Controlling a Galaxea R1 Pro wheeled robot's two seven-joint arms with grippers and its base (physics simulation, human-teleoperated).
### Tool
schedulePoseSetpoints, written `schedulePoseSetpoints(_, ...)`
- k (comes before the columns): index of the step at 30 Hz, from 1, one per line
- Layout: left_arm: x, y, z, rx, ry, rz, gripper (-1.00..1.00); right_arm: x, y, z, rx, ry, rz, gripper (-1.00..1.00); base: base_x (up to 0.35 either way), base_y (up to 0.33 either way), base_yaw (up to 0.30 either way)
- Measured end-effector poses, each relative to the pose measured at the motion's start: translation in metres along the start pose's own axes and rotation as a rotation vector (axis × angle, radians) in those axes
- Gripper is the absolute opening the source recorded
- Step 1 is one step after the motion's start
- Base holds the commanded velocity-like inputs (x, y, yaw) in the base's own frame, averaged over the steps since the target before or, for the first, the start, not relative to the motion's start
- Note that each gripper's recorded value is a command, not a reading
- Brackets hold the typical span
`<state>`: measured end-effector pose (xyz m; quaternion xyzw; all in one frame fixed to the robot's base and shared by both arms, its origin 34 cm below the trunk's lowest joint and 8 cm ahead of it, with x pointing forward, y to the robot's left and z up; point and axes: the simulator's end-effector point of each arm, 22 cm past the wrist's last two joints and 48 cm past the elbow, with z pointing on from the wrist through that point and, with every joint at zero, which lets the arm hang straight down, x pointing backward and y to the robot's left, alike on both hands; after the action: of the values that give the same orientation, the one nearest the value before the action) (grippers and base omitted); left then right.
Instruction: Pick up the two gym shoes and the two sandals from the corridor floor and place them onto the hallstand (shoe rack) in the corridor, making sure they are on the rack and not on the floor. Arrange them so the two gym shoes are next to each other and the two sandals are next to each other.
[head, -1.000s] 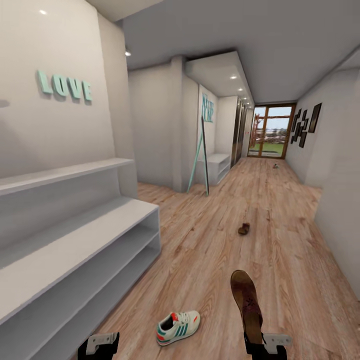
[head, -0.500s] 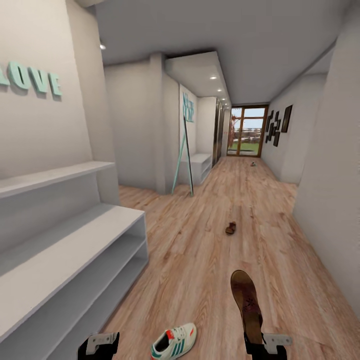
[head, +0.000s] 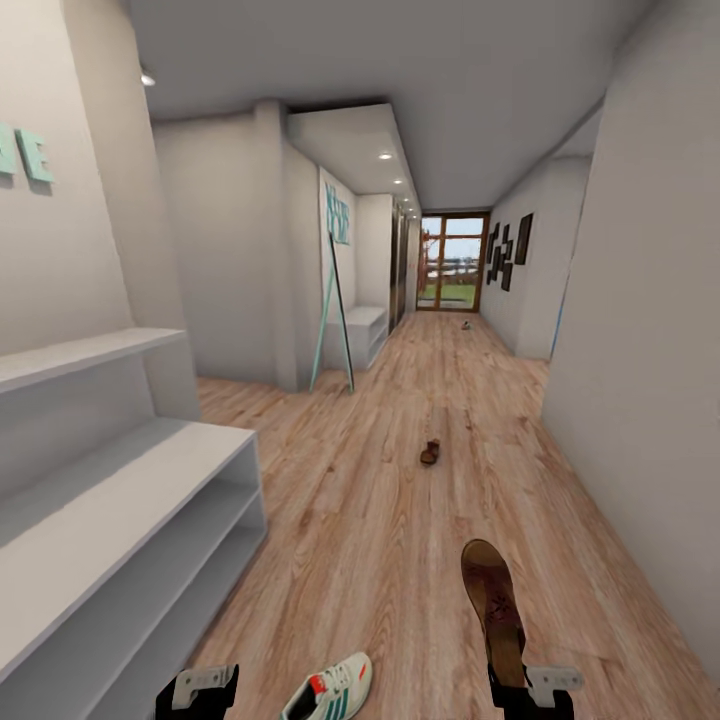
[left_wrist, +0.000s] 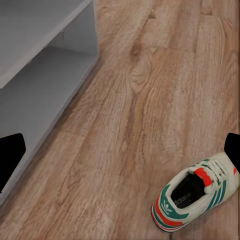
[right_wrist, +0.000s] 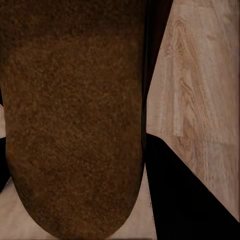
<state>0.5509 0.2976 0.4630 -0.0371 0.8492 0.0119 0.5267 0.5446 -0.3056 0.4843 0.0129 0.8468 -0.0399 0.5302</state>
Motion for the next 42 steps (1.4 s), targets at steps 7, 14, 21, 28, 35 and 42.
schedulePoseSetpoints(7,0.0,0.0,0.0,0.0,0.0,0.0,1.0,-0.0015,0.0001,0.0003,0.0,-0.004,0.0,-1.0,0.0,0.0,-0.028)
schedulePoseSetpoints(14,-0.0006,0.0,0.0,0.0,-0.002,0.0,1.0,-0.0015,0.0,0.0002,0.0,-0.003,0.0,-1.0,0.0,0.121,-0.06)
schedulePoseSetpoints(21,-0.0028,-0.0001,-0.0001,0.0,-0.006,-0.001,1.0,-0.0028,-0.0001,-0.0002,0.0,-0.006,0.0,-1.0,0.0,0.282,-0.229)
schedulePoseSetpoints(28,-0.0055,-0.0003,-0.0002,0.001,-0.012,-0.001,1.0,-0.0051,-0.0002,-0.0004,0.0,-0.011,0.001,-1.0,0.0,0.302,-0.259)
schedulePoseSetpoints(35,-0.0076,-0.0004,-0.0003,0.001,-0.016,-0.001,1.0,-0.0068,-0.0003,-0.0006,0.0,-0.015,0.001,-1.0,0.0,0.268,-0.272)
schedulePoseSetpoints(42,-0.0071,-0.0003,-0.0003,0.001,-0.015,-0.001,1.0,-0.0068,-0.0002,-0.0005,0.0,-0.015,0.001,-1.0,0.0,0.101,-0.271)
